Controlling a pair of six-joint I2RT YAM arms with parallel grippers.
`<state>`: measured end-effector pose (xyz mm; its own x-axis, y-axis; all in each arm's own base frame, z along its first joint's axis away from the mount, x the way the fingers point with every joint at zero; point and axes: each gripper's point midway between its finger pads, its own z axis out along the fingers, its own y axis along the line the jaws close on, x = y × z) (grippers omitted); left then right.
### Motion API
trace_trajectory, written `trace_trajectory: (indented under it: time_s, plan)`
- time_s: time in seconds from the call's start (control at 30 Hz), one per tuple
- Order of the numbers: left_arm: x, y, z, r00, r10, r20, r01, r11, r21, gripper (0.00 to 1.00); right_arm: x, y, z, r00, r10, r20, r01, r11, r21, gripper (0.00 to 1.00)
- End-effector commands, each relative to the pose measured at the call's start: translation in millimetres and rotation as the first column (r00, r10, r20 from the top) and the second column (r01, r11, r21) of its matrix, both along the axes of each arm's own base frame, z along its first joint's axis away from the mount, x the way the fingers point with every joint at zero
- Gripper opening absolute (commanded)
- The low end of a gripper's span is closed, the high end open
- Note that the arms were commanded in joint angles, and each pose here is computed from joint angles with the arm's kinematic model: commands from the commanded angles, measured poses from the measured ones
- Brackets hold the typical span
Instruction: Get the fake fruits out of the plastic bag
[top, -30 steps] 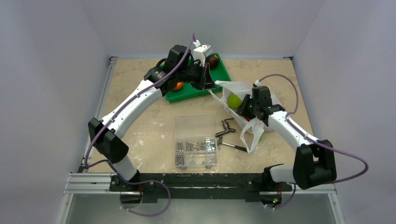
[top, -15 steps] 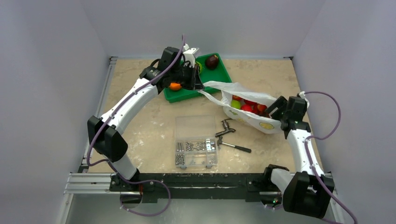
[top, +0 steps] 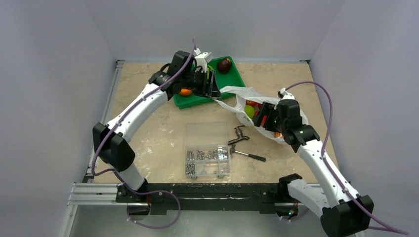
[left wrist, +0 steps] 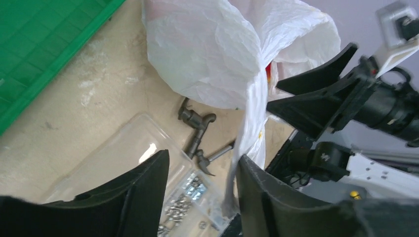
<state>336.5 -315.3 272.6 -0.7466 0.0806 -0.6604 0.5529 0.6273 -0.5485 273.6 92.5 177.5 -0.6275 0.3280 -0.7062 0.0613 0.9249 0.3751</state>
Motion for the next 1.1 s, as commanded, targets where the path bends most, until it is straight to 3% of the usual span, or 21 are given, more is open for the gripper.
trace_trajectory:
  time_s: [0.0,0.07,0.27,0.37,0.53,0.67,0.8,1.0,1.07]
  plan:
    - [-16.5,-0.8,19.4,0.998,0.047,0.052,-0.047,0.999,0.008,0.70,-13.5,28.2,-27.1,0.992,0.092,-0.091,-0.086,0.994,0.074,0.67]
    - [-25.2,-2.5,13.8,0.996,0.081,0.049,-0.082,0.996,0.030,0.87,-25.2,58.4,-30.3,0.982,0.163,-0.090,-0.146,0.974,0.173,0.58]
    - [-48.0,0.2,-17.0,0.967,0.254,0.000,-0.254,0.967,0.011,0.92,-29.8,99.2,-59.4,0.971,0.207,-0.120,-0.158,0.931,0.330,0.49]
    - [-57.2,12.4,-27.6,0.944,0.330,-0.015,-0.329,0.944,0.023,0.93,-25.0,97.9,-48.4,0.972,0.217,-0.088,-0.182,0.936,0.301,0.51]
    - [-78.3,6.9,-35.7,0.961,0.274,-0.042,-0.276,0.960,-0.048,0.91,-5.4,38.7,-19.2,0.999,-0.035,-0.035,0.037,0.997,0.067,0.61]
    - [-82.4,-7.2,-37.0,0.979,0.197,-0.051,-0.200,0.977,-0.069,0.78,3.0,19.0,-5.5,0.990,-0.136,0.039,0.135,0.990,0.038,0.67]
    - [-77.3,-5.4,-33.5,0.983,0.182,-0.032,-0.182,0.983,0.006,0.66,10.8,13.0,-2.8,0.977,-0.200,0.071,0.197,0.979,0.056,0.67]
    - [-95.8,2.7,-13.3,0.997,0.072,0.008,-0.072,0.996,0.046,0.83,28.6,-6.7,-14.0,0.941,-0.322,0.100,0.323,0.946,0.010,0.64]
    - [-97.2,17.7,-6.3,0.994,0.084,0.069,-0.089,0.993,0.076,0.87,40.4,-11.2,-21.8,0.936,-0.334,0.109,0.336,0.942,-0.006,0.72]
